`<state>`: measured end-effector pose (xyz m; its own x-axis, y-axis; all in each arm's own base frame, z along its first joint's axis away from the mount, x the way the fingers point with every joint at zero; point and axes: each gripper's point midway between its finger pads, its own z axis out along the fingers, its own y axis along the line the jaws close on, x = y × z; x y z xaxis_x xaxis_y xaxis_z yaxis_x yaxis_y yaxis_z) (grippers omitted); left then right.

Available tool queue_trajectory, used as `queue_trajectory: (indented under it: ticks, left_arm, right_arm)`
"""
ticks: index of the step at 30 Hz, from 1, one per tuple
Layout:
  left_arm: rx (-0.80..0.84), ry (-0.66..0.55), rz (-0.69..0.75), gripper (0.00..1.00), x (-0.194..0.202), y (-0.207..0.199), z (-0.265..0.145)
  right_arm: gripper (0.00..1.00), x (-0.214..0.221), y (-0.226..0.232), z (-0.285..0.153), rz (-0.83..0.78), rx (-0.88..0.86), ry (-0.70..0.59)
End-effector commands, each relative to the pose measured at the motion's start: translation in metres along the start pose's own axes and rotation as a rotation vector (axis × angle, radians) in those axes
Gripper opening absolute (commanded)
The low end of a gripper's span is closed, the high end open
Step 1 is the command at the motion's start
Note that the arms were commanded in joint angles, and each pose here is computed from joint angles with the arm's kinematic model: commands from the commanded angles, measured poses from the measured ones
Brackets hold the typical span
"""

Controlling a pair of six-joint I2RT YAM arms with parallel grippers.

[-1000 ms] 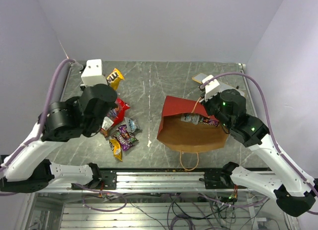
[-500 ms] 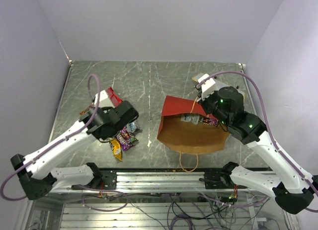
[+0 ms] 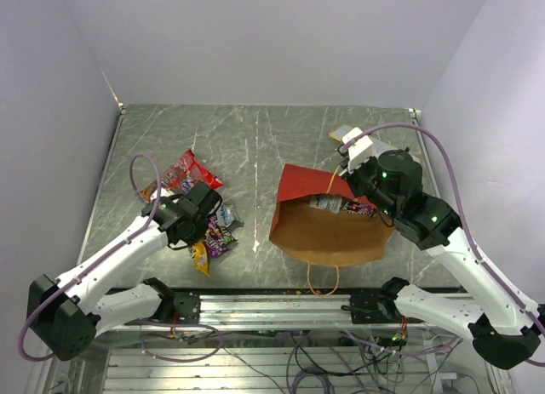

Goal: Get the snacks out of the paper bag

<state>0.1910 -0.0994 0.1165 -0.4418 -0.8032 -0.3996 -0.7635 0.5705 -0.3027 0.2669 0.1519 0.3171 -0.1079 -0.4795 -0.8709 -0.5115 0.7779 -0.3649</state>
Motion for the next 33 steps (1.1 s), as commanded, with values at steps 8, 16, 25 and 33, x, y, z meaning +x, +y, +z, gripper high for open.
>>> queue_trajectory:
  ticks: [8,16,25,33]
  left_arm:
    - [-0.049,0.075,-0.006,0.16,0.023,0.003,0.033]
    - [0.025,0.128,-0.065,0.82,0.013,0.000,-0.002]
    - [0.578,0.059,0.003,0.99,-0.039,-0.087,-0.118]
    - [1.119,0.009,0.350,0.86,-0.030,-0.192,-0.199]
  right_arm:
    - [0.00,-0.014,-0.005,-0.015,0.073,0.012,-0.058]
    - [0.00,-0.014,-0.003,-0.015,0.079,-0.001,-0.049]
    - [0.00,-0.009,0.002,-0.011,0.091,-0.014,-0.041]
    - [0.00,-0.015,0.005,-0.004,0.092,-0.029,-0.042]
